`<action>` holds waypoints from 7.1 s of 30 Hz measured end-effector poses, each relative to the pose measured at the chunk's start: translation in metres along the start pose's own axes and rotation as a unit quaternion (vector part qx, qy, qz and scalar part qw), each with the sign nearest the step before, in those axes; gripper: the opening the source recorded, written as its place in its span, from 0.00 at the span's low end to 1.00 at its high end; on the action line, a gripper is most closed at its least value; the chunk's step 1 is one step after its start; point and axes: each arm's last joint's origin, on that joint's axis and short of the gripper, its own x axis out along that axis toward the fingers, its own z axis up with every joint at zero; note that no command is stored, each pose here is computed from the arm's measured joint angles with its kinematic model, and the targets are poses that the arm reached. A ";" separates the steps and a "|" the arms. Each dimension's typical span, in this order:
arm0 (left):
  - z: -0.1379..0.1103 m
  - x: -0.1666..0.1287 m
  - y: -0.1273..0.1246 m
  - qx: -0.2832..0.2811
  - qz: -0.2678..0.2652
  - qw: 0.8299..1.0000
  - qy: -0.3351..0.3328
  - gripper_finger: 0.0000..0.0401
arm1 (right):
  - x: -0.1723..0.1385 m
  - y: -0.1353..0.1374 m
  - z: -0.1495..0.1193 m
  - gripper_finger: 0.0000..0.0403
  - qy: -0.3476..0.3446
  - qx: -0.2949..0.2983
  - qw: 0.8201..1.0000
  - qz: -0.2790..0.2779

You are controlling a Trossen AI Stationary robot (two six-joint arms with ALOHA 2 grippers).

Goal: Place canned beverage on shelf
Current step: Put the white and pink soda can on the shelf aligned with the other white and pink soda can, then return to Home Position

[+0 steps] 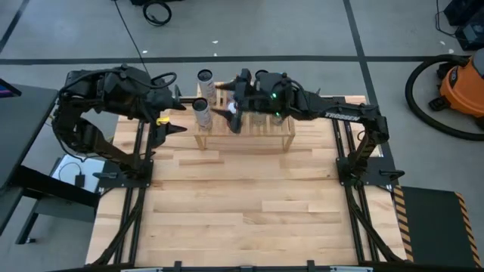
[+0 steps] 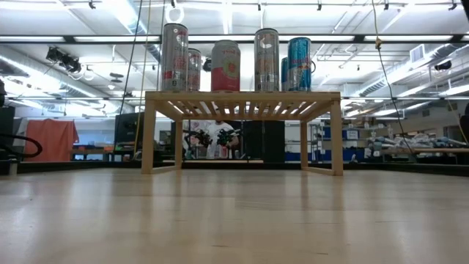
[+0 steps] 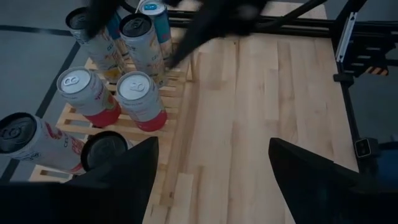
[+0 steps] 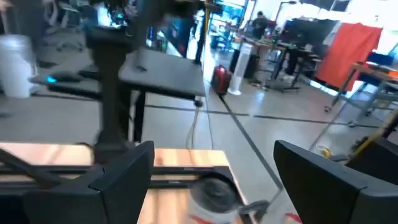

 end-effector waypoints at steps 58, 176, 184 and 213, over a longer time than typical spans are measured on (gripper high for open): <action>0.000 0.001 0.001 0.026 0.007 1.000 0.001 0.76 | 0.090 -0.042 -0.094 0.84 0.025 -0.003 0.997 0.074; 0.000 0.001 0.001 0.026 0.007 1.000 0.001 0.76 | 0.085 0.006 -0.086 0.85 0.101 0.047 0.984 -0.138; 0.000 0.001 0.001 0.026 0.007 1.000 0.001 0.76 | 0.070 0.001 -0.065 0.87 0.073 0.049 0.986 -0.141; -0.136 -0.172 0.015 -0.031 0.000 0.975 -0.219 0.76 | -0.193 -0.014 0.048 0.87 0.044 0.082 0.993 -0.071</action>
